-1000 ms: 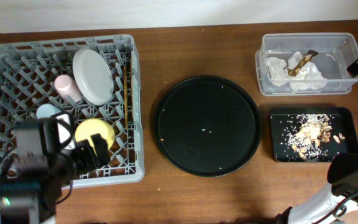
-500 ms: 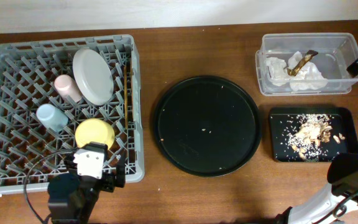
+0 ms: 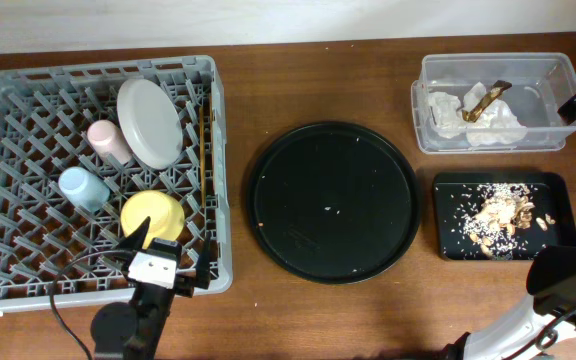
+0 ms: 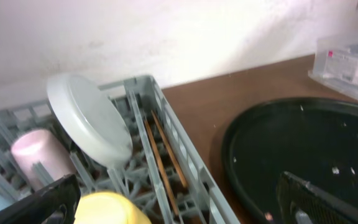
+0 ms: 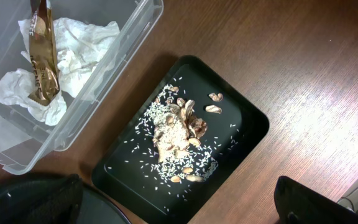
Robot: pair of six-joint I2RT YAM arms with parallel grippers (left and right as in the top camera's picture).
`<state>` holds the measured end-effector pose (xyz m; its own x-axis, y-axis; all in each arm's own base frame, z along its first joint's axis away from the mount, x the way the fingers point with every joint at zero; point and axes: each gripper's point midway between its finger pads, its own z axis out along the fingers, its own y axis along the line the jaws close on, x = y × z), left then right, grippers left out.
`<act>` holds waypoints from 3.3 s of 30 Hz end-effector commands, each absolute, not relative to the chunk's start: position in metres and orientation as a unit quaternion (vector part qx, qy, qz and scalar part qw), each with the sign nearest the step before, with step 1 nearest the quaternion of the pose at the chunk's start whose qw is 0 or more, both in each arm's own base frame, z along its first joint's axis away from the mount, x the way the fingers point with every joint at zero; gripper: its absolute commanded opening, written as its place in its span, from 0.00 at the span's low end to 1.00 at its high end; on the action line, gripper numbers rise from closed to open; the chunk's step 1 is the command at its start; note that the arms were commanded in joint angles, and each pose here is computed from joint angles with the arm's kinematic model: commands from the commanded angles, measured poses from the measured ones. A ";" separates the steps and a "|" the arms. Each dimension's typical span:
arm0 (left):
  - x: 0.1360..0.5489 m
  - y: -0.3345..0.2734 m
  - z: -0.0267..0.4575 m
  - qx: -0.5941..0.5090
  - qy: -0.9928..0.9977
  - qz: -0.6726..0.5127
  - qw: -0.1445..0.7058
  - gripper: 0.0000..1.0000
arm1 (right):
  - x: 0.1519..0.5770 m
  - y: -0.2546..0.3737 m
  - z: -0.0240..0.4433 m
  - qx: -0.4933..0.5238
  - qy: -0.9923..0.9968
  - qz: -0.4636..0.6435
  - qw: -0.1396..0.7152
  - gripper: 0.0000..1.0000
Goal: Sort waste into correct bins and load items into the dishwasher rack
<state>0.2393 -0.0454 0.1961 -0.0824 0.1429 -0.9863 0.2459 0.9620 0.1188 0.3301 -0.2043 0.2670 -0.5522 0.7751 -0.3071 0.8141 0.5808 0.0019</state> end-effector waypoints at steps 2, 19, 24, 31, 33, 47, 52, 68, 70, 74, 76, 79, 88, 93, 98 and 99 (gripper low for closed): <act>0.240 -0.049 0.198 0.142 0.702 -0.036 0.697 0.99 | 0.329 -0.207 0.273 0.453 0.876 -0.077 0.147 0.99; 0.241 -0.048 0.194 0.151 0.664 -0.018 0.733 0.99 | 0.329 -0.207 0.273 0.453 0.876 -0.077 0.147 0.99; 0.236 -0.048 0.225 0.161 0.612 0.004 0.774 0.99 | 0.329 -0.207 0.273 0.453 0.876 -0.077 0.147 0.99; 0.241 -0.048 0.187 0.168 0.669 0.000 0.724 0.99 | 0.329 -0.207 0.273 0.453 0.876 -0.077 0.147 0.99; 0.241 -0.045 0.162 0.166 0.708 -0.001 0.687 0.99 | 0.329 -0.207 0.273 0.453 0.876 -0.077 0.147 0.99; 0.245 -0.015 0.156 0.089 0.729 0.046 0.677 0.99 | 0.329 -0.207 0.273 0.453 0.876 -0.077 0.147 0.99; 0.246 -0.007 0.157 0.058 0.731 0.049 0.678 0.99 | 0.329 -0.207 0.273 0.453 0.876 -0.077 0.147 0.99; 0.246 -0.007 0.158 0.059 0.730 0.049 0.679 0.99 | 0.329 -0.207 0.273 0.453 0.876 -0.077 0.147 0.99; 0.246 -0.007 0.158 0.059 0.730 0.049 0.679 0.99 | 0.329 -0.207 0.273 0.453 0.876 -0.077 0.147 0.99; 0.246 -0.007 0.158 0.059 0.730 0.049 0.679 0.99 | 0.329 -0.207 0.273 0.453 0.876 -0.077 0.147 0.99; 0.246 -0.007 0.158 0.059 0.730 0.049 0.679 0.99 | 0.329 -0.207 0.273 0.453 0.876 -0.077 0.147 0.99; 0.246 -0.007 0.158 0.059 0.730 0.049 0.679 0.99 | 0.329 -0.207 0.273 0.453 0.876 -0.077 0.147 0.99; 0.246 -0.007 0.158 0.059 0.730 0.049 0.679 0.99 | 0.328 -0.207 0.274 0.453 0.876 -0.077 0.149 0.99; 0.246 -0.007 0.158 0.059 0.730 0.049 0.679 0.99 | 0.315 -0.189 0.315 0.442 0.870 -0.075 0.205 0.99; 0.246 -0.007 0.158 0.059 0.730 0.049 0.679 0.99 | 0.280 -0.145 0.385 0.404 0.857 -0.063 0.313 0.99; 0.246 -0.007 0.158 0.059 0.730 0.049 0.679 0.99 | 0.271 -0.132 0.399 0.391 0.854 -0.058 0.338 0.99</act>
<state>0.2460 -0.0089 0.1576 -0.0724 0.1649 -0.9836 0.0319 0.9861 0.1630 0.3057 -0.1663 0.3404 -0.5242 0.7036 -0.4798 0.7664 0.6354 0.0942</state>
